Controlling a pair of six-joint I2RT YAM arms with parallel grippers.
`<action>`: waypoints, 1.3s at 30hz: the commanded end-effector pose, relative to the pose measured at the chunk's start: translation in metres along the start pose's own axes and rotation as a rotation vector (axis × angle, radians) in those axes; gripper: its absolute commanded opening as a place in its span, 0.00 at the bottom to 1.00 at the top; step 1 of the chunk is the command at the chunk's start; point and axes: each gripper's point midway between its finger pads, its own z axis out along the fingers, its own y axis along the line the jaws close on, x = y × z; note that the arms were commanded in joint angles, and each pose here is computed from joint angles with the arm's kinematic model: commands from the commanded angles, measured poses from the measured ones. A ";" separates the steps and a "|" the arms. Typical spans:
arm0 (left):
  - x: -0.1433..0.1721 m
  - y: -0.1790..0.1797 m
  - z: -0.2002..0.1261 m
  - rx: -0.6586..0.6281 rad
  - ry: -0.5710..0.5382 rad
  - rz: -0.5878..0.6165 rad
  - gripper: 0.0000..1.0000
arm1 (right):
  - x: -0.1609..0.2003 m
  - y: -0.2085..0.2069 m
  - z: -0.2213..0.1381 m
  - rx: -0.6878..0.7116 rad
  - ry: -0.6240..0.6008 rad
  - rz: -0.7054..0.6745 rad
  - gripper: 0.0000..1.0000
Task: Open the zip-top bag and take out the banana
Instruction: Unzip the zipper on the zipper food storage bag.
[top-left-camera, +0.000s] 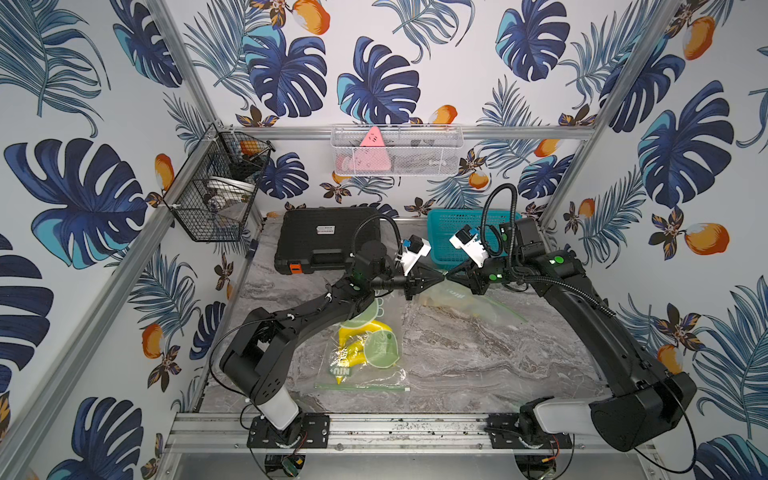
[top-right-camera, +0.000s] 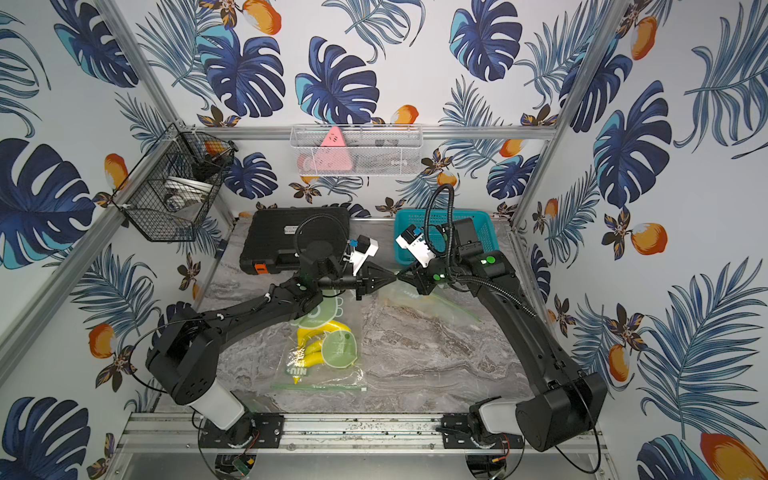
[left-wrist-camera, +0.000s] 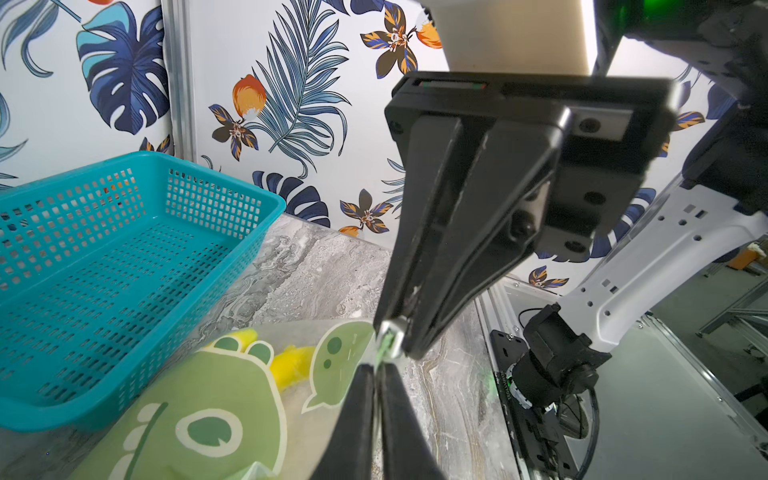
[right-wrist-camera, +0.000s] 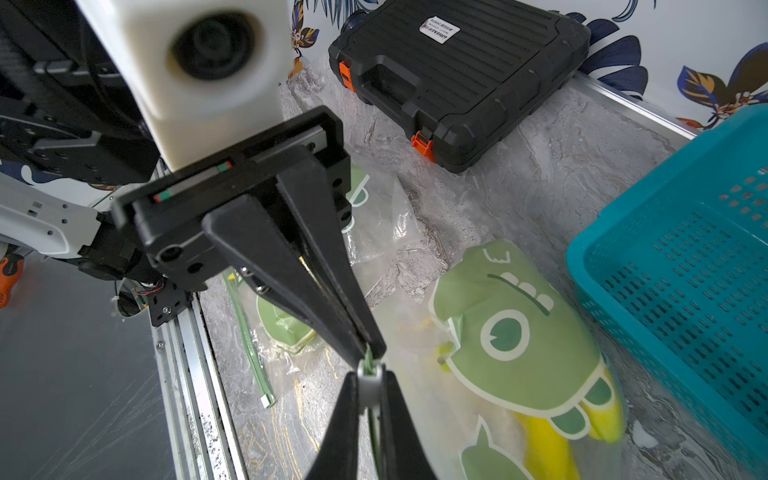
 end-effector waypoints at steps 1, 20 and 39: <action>-0.012 -0.006 0.002 0.030 -0.032 0.029 0.00 | -0.002 0.004 -0.001 -0.017 -0.010 0.002 0.08; -0.031 0.019 -0.017 -0.089 -0.126 0.016 0.00 | 0.036 -0.007 -0.002 0.053 0.063 0.057 0.07; -0.049 0.065 -0.063 -0.231 -0.214 -0.010 0.00 | 0.127 -0.004 -0.039 0.242 0.206 0.306 0.08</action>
